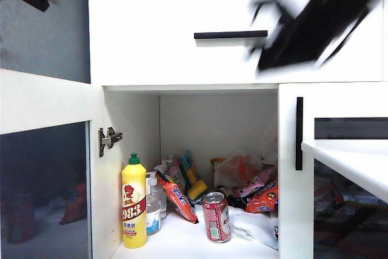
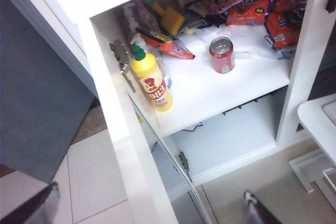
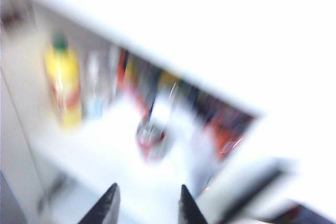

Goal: Open the left door of the white cabinet, pick up a can of beverage from the table on the right, place it inside the cabinet, and finally close the cabinet door.

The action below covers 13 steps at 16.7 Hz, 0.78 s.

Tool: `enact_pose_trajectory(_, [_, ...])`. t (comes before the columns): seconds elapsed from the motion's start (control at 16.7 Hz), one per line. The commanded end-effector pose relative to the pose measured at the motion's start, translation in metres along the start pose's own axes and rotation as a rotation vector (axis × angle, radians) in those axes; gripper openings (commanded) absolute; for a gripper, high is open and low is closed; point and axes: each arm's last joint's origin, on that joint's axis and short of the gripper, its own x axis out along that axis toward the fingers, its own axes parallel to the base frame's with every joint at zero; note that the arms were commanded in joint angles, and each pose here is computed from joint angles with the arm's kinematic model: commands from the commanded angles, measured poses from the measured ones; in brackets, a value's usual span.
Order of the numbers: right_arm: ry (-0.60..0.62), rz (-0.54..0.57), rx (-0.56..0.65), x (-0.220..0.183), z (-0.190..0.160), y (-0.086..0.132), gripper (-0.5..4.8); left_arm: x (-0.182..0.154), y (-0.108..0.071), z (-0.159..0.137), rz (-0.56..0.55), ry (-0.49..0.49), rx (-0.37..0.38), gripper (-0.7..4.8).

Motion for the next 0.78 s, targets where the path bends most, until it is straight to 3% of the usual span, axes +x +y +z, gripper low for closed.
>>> enact_pose_trajectory(0.06, [-0.250,-0.043,0.029,-0.092,0.039,-0.017,1.48,0.000,0.003,0.001,0.090,0.012,0.054,4.74])
enact_pose_trajectory(0.18, [-0.500,-0.085,0.058,-0.155,0.064,-0.028,1.47,-0.001,0.006,0.001,0.197,0.026,0.056,4.53])
enact_pose_trajectory(0.3, [-0.701,-0.118,0.080,-0.203,0.076,-0.035,1.47,0.000,0.005,0.002,0.172,0.012,0.003,4.53])
enact_pose_trajectory(0.42, [-0.839,-0.144,0.097,-0.241,0.077,-0.040,1.47,0.000,0.003,0.001,0.107,0.005,-0.098,4.53])
enact_pose_trajectory(0.48, [-0.928,-0.158,0.107,-0.267,0.075,-0.042,1.47,0.000,0.004,-0.001,0.101,0.016,-0.187,4.52])
enact_pose_trajectory(0.54, [-1.023,-0.173,0.116,-0.295,0.070,-0.045,1.48,0.002,0.007,-0.005,0.012,0.037,-0.314,4.15])
enact_pose_trajectory(0.66, [-1.074,-0.174,0.118,-0.308,0.066,-0.045,1.48,0.008,0.015,-0.009,-0.028,0.071,-0.458,3.94])
enact_pose_trajectory(0.78, [-1.003,-0.193,0.129,-0.298,0.066,-0.045,1.47,0.020,0.027,-0.017,-0.045,0.142,-0.512,3.94])
